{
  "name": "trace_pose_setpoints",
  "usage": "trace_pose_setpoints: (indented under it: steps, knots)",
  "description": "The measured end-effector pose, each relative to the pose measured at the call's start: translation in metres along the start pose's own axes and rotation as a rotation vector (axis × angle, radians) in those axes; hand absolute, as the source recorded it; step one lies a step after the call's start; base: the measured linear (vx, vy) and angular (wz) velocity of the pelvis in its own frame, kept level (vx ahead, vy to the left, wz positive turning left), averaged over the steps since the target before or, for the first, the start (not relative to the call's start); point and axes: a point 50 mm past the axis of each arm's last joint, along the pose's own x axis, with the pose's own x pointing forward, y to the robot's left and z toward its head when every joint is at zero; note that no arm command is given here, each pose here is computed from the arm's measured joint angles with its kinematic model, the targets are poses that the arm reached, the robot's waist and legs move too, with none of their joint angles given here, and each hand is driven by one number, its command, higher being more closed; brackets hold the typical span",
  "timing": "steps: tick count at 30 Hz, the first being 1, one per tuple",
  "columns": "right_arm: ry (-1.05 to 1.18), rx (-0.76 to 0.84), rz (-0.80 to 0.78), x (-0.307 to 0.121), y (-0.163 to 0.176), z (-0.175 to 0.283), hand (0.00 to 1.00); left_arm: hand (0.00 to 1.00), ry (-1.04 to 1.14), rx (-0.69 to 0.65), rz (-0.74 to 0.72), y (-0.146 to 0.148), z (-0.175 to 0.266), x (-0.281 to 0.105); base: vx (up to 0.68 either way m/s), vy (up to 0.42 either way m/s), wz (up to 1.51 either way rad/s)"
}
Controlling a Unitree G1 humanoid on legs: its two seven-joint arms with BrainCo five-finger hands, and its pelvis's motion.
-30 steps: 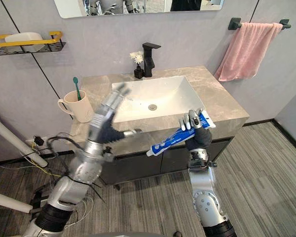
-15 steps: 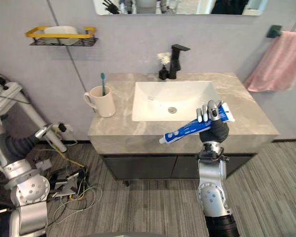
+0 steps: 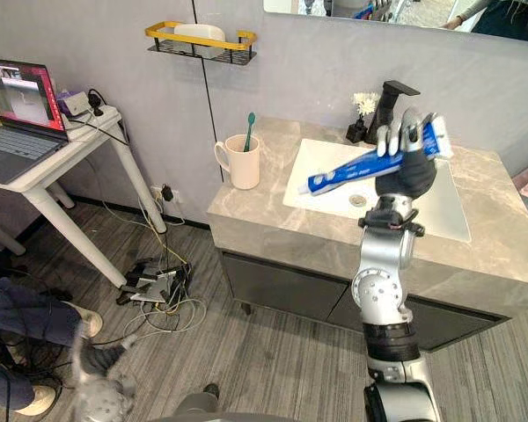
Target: Organize washtable
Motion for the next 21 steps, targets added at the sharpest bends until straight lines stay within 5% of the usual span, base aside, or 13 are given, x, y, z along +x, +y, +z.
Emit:
trace_pose_setpoints:
  steps: [10, 21]
  knots:
    - [-0.03, -0.207, 0.057, 0.047, 0.008, 0.011, 1.0, 0.0, 0.309, 0.011, -0.011, 0.021, -0.061, 0.008, 0.04, 0.022, -0.39]
    - [-0.055, -0.275, 0.096, 0.077, 0.025, 0.01, 1.0, 0.0, 0.327, 0.073, -0.038, 0.035, -0.067, 0.012, 0.0, 0.068, -0.03]
